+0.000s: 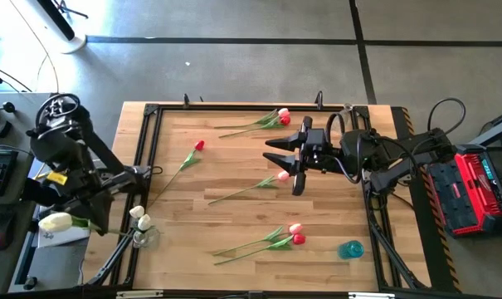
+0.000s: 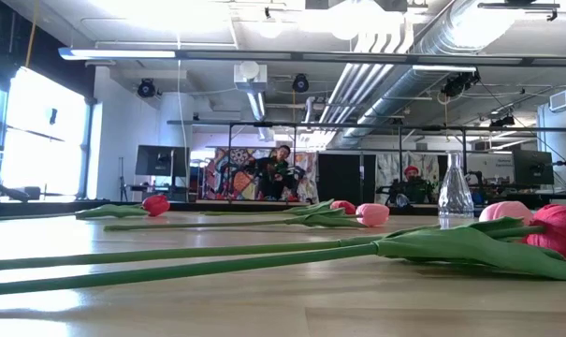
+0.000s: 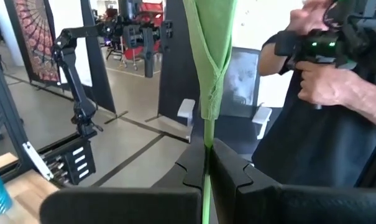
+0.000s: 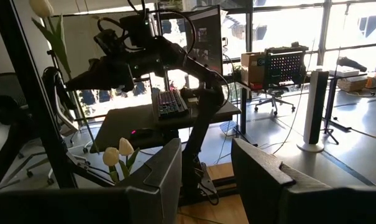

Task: Sort flowers into vase by color
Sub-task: Put the white flower into the bottom transparent vase

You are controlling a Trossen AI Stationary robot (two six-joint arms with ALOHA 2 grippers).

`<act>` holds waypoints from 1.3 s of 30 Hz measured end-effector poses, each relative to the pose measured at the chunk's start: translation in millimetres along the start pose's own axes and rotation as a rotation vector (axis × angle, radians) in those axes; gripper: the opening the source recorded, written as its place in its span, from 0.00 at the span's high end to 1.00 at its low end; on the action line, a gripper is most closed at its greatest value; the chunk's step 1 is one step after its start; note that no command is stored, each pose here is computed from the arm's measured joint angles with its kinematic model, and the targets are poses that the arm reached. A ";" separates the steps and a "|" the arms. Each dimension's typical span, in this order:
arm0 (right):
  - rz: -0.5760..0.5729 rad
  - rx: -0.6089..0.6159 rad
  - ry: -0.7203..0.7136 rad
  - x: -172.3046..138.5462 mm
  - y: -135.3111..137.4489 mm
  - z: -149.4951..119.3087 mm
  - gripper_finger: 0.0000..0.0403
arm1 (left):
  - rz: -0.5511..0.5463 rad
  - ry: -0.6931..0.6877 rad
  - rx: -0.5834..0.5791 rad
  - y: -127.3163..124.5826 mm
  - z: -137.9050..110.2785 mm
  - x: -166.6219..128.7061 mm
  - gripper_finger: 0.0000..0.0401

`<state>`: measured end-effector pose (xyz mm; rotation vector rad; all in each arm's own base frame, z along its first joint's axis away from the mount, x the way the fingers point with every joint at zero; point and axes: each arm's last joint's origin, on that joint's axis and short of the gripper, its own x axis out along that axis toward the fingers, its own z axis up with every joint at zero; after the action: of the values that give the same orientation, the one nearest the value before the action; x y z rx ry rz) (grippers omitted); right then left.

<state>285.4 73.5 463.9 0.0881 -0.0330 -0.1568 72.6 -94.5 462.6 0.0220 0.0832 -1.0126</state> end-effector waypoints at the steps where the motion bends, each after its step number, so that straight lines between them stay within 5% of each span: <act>1: 0.000 0.000 0.000 0.0 0.0 0.0 0.68 | 0.006 0.004 -0.001 -1.3 -2.1 -0.9 1.00; 19: 0.000 0.000 0.000 0.0 0.0 0.0 0.68 | -0.042 -0.030 0.009 -14.4 -73.9 -37.2 1.00; 39: 0.000 0.000 0.001 0.0 0.0 -0.1 0.68 | 0.033 -0.129 -0.044 -10.3 -143.1 -37.0 1.00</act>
<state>285.4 73.5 463.8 0.0881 -0.0323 -0.1568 35.9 -60.5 323.2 -0.0820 -0.0122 -0.9762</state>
